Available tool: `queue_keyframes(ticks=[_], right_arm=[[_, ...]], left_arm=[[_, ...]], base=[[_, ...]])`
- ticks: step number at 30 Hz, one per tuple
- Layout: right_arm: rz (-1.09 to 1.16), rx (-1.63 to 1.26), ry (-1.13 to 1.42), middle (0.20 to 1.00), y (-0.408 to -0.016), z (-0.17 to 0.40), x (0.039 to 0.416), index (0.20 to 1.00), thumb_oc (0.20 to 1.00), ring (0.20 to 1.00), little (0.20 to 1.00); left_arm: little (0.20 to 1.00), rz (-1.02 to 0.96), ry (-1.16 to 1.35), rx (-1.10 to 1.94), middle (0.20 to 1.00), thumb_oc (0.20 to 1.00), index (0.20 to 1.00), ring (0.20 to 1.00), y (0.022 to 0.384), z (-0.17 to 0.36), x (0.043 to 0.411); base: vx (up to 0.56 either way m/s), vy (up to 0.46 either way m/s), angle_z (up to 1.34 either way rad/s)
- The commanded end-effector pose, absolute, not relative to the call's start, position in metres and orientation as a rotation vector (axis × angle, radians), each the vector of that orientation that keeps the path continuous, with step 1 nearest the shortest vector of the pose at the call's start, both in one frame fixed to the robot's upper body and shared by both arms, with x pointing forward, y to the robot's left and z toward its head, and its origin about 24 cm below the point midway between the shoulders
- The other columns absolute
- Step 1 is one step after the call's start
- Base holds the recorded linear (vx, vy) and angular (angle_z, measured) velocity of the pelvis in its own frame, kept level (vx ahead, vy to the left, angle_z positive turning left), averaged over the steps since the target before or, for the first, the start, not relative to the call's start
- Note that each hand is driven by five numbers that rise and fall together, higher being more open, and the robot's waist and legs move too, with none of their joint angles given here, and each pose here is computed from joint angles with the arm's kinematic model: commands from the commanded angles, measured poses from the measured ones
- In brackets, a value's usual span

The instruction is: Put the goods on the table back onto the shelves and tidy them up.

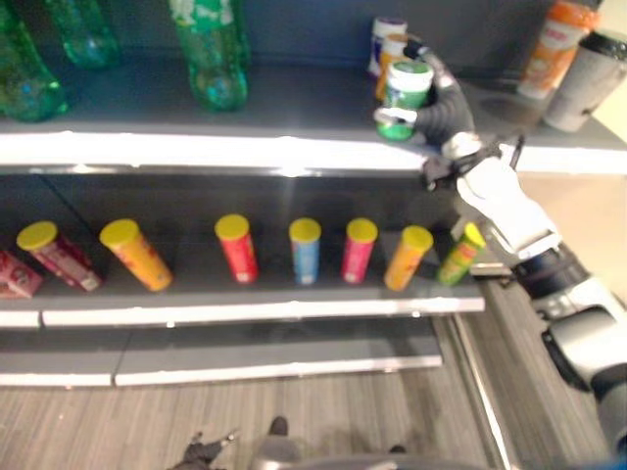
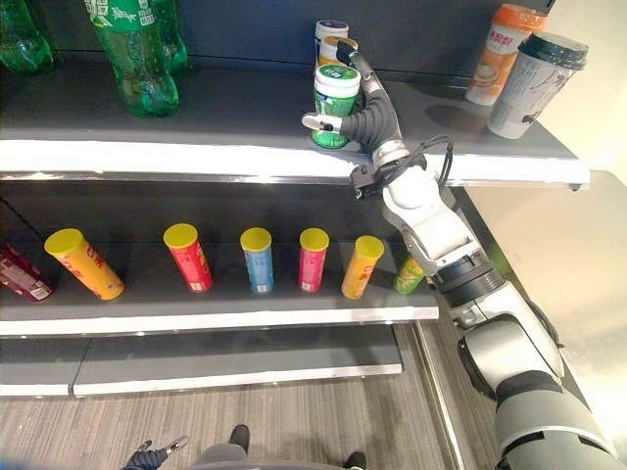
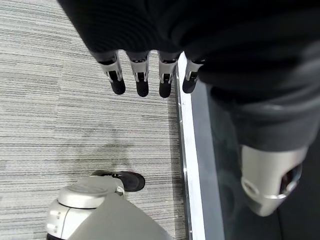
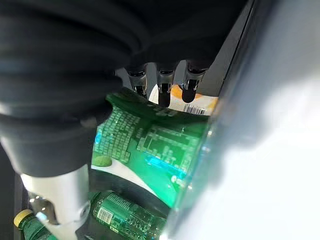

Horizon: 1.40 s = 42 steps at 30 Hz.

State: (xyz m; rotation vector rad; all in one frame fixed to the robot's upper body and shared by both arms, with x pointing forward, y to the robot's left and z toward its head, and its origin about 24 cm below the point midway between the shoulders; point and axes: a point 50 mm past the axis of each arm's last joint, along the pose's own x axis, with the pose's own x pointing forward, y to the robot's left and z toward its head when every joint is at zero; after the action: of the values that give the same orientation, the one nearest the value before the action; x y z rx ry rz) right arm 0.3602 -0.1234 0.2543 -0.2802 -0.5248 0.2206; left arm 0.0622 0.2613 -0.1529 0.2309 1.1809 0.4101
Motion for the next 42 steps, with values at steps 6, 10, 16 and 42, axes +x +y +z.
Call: queue_keyframes(ticks=[6, 10, 16, 42], right_arm=[[0.174, -0.371, -0.628, 1.0, -0.118, 0.288, 0.363, 1.0, 1.0, 1.0, 1.0], [0.11, -0.446, -0.712, 1.0, -0.126, 0.295, 0.354, 1.0, 1.0, 1.0, 1.0], [-0.01, -0.445, -0.884, 1.0, -0.145, 0.309, 0.327, 1.0, 1.0, 1.0, 1.0], [0.306, -0.143, -0.304, 1.0, -0.272, 0.171, 0.238, 1.0, 1.0, 1.0, 1.0]], left_arm=[[1.0, 0.419, 1.138, 0.276, 1.0, 1.0, 1.0, 1.0, 0.271, -0.147, 0.084], [1.0, 0.421, 1.132, 0.288, 1.0, 1.0, 1.0, 1.0, 0.269, -0.148, 0.085], [1.0, 0.419, 1.114, 0.299, 1.0, 1.0, 1.0, 1.0, 0.264, -0.148, 0.09], [1.0, 0.257, 0.999, 0.239, 1.0, 1.0, 1.0, 1.0, 0.279, -0.135, 0.099]], base=[[0.0, 0.0, 0.0], [0.0, 0.0, 0.0], [0.0, 0.0, 0.0], [0.01, -0.003, -0.03]])
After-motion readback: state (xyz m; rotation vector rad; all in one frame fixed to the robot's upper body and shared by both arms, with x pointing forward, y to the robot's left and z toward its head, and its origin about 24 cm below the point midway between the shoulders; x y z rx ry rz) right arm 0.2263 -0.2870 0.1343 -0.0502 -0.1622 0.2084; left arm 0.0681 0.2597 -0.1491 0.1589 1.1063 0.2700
